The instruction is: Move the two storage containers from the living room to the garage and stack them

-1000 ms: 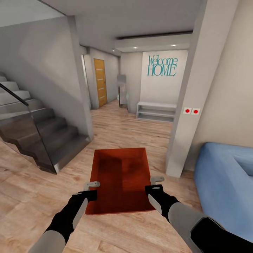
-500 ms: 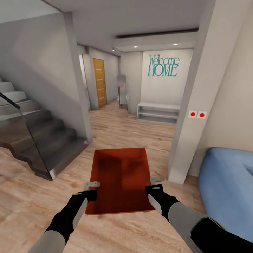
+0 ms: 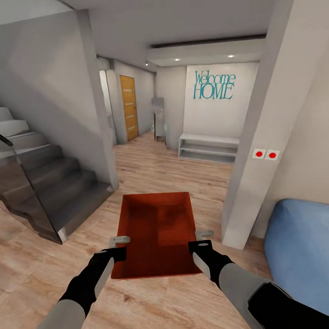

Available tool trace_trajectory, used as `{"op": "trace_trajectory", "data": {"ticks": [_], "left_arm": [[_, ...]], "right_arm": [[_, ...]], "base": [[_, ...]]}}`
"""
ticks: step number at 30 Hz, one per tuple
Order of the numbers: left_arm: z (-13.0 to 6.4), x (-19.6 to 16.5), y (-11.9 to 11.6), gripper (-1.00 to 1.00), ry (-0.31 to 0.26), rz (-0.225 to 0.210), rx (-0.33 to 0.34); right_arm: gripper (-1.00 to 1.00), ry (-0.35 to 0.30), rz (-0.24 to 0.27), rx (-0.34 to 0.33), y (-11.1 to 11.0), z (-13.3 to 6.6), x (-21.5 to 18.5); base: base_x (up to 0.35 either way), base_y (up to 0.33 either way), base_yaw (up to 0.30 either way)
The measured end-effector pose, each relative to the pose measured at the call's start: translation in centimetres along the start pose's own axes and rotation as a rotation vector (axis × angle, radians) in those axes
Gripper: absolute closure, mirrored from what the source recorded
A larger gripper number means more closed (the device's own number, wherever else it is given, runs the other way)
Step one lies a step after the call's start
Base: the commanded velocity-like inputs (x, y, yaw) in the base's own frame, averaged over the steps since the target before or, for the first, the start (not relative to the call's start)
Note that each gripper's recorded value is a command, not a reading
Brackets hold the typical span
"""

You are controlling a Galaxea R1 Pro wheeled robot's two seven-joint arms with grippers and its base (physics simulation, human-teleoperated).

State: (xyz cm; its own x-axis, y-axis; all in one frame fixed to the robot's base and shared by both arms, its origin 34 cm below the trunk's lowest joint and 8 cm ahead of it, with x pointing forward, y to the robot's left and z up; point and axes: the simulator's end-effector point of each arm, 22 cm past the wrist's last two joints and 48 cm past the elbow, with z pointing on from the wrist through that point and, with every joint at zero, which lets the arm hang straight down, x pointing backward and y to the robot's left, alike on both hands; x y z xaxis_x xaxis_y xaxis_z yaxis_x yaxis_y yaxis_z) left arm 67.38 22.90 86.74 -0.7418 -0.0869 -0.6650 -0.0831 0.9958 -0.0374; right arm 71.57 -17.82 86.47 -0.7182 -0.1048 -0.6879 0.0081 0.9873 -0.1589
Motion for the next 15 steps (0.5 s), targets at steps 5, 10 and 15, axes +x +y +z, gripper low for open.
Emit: {"op": "trace_trajectory", "data": {"ticks": [5, 10, 15], "left_arm": [[0.01, 0.03, -0.04, 1.00, 0.000, 0.000, 0.000], [0.01, 0.03, -0.04, 1.00, 0.000, 0.000, 0.000], [0.02, 0.03, 0.00, 1.00, 0.000, -0.001, 0.000]], "right_arm": [[1.00, 0.000, 0.000, 0.000, -0.04, 0.01, 0.03], [1.00, 0.000, -0.001, 0.000, -0.04, 0.01, 0.01], [1.00, 0.000, -0.001, 0.000, -0.01, 0.00, 0.01]], "base": [[0.322, 0.000, 0.000], [0.322, 0.000, 0.000], [0.322, 0.000, 0.000]]}}
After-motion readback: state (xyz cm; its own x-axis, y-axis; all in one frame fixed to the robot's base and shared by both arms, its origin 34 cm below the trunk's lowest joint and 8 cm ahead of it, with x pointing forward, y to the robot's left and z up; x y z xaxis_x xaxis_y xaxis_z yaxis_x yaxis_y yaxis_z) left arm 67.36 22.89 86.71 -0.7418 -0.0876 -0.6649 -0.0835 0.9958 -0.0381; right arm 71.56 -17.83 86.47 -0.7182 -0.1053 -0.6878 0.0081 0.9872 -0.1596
